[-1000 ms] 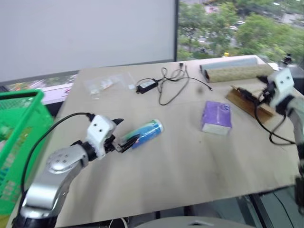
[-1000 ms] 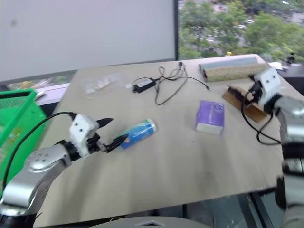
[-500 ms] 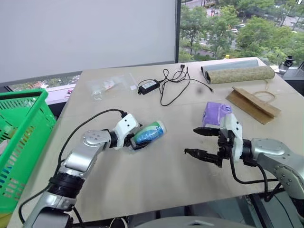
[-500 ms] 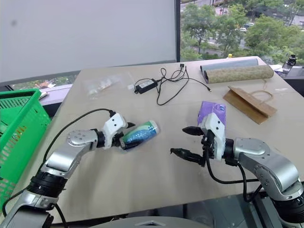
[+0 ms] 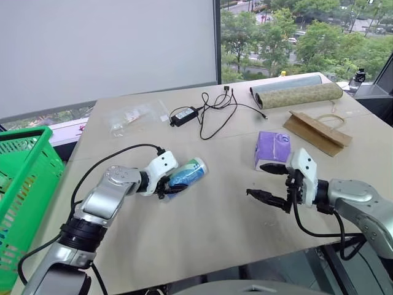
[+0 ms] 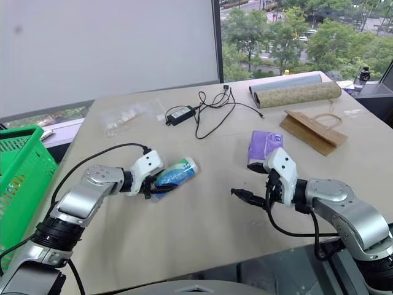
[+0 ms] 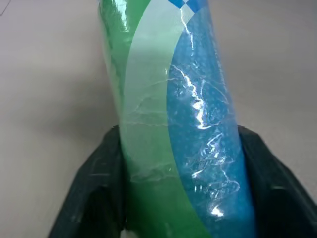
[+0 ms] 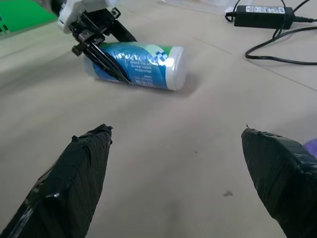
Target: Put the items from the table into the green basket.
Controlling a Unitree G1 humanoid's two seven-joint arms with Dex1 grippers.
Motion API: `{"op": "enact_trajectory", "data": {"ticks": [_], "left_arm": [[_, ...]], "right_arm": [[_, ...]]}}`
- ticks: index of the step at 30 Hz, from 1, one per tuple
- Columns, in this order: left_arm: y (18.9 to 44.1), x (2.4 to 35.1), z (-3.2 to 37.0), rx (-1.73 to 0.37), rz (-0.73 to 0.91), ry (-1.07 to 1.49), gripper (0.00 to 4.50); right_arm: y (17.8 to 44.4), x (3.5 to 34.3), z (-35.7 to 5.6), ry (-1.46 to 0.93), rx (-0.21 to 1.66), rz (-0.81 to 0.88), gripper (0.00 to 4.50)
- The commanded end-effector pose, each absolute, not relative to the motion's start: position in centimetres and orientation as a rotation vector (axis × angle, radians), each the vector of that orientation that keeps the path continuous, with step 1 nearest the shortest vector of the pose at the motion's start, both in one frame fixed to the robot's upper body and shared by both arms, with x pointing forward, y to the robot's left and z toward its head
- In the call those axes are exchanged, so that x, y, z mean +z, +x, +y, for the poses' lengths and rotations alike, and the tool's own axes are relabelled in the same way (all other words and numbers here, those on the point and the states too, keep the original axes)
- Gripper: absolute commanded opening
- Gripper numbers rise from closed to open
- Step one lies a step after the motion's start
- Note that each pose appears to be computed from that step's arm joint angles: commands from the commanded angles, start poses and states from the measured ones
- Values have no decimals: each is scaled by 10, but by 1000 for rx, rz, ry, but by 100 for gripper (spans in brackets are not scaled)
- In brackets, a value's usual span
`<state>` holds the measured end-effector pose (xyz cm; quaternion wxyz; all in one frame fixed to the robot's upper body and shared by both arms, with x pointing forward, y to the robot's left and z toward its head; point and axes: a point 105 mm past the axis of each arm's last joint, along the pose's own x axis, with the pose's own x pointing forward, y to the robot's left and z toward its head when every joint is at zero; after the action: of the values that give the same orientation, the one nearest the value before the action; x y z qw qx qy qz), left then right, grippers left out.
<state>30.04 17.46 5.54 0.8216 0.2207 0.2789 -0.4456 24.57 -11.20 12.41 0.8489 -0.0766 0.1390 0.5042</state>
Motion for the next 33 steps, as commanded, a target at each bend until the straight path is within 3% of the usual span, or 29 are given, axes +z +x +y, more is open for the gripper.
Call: {"op": "enact_trajectory", "data": {"ticks": [1, 4, 7, 10, 15, 20, 25, 30, 33], "left_arm": [[304, 49, 172, -896, 569, 448, 205], [326, 86, 179, -751, 404, 386, 205], [353, 176, 234, -327, 77, 283, 205], [346, 222, 286, -33, -39, 285, 205], [306, 282, 370, 344, -167, 238, 205], [255, 285, 454, 709, -89, 268, 205], [238, 271, 473, 781, -4, 301, 205], [230, 251, 486, 838, 75, 284, 428], [239, 244, 484, 829, 77, 273, 444]], "right_arm": [[249, 139, -106, -182, 1090, 222, 450], [251, 149, -100, -146, 1117, 174, 450], [258, 174, -84, -36, 1177, 36, 450], [264, 186, -79, -15, 1206, -18, 450], [270, 219, -64, 64, 1302, -160, 450], [265, 237, -49, 84, 1453, -196, 450], [259, 245, -44, 88, 1524, -203, 450], [251, 248, -42, 82, 1549, -203, 450], [254, 246, -44, 67, 1517, -203, 450]]}}
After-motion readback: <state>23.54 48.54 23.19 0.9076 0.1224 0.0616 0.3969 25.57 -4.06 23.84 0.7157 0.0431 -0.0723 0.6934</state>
